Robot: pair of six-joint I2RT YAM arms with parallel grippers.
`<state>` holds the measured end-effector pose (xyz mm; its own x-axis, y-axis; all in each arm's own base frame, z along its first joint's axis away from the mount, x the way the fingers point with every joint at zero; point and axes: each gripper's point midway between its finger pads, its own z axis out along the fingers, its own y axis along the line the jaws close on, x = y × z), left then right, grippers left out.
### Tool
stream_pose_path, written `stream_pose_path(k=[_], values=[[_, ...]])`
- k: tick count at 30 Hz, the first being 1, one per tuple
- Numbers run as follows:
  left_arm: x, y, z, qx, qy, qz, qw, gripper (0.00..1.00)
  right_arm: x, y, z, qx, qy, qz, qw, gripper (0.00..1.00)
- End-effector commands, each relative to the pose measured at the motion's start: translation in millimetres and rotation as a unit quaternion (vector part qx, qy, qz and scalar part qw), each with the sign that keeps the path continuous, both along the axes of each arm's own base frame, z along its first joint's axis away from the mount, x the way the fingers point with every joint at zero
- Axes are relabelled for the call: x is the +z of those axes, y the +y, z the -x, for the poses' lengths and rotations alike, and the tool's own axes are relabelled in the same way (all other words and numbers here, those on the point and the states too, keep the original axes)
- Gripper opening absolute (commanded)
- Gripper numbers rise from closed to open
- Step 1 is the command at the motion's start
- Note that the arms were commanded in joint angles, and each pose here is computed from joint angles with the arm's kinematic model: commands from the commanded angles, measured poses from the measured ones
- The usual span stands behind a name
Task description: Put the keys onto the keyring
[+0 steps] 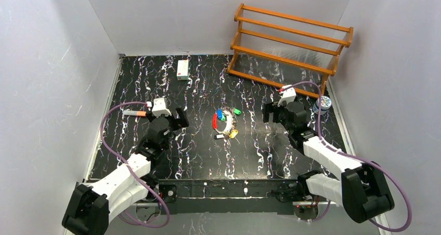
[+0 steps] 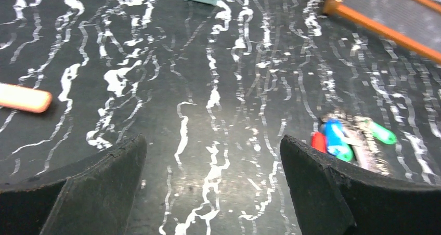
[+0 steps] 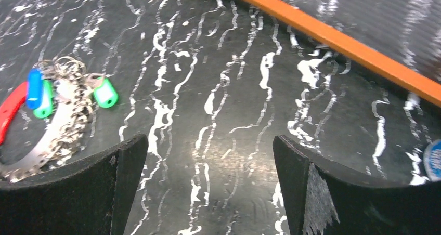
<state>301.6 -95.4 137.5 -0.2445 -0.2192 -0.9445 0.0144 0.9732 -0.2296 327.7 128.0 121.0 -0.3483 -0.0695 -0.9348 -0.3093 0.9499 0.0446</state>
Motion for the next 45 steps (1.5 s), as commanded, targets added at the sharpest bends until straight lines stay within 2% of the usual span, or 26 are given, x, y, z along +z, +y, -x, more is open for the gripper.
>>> stream_pose_path(k=[1, 10, 14, 22, 27, 31, 36, 38, 45], values=[[-6, 39, -4, 0.093, -0.017, -0.053, 0.994, 0.98, 19, -31, -10, -0.074, -0.067, 0.025, 0.995, 0.99], [-30, 74, -6, 0.178, 0.031, -0.159, 0.971, 0.98, -1, -65, -8, -0.138, -0.103, 0.062, 0.983, 0.99], [-35, 76, -16, 0.165, 0.035, -0.223, 0.960, 0.98, -15, -77, -14, -0.162, -0.096, 0.054, 0.981, 0.99], [-68, 79, -27, 0.129, 0.014, -0.278, 0.952, 0.98, -33, -107, -22, -0.209, -0.092, 0.015, 0.973, 0.99], [-64, 77, -39, 0.108, -0.031, -0.257, 0.960, 0.98, -32, -112, -30, -0.204, -0.101, 0.017, 0.974, 0.99], [-76, 93, -42, 0.133, -0.016, -0.234, 0.963, 0.98, -32, -117, -35, -0.202, -0.113, 0.012, 0.973, 0.99], [-96, 87, -55, 0.060, -0.002, -0.188, 0.980, 0.98, -42, -117, -42, -0.181, -0.120, 0.007, 0.976, 0.99], [-103, 87, -59, 0.048, 0.020, -0.178, 0.983, 0.98, -52, -118, -45, -0.181, -0.100, 0.008, 0.978, 0.99], [-104, 95, -64, 0.070, 0.027, -0.167, 0.983, 0.98, -58, -122, -49, -0.181, -0.082, -0.004, 0.980, 0.99]])
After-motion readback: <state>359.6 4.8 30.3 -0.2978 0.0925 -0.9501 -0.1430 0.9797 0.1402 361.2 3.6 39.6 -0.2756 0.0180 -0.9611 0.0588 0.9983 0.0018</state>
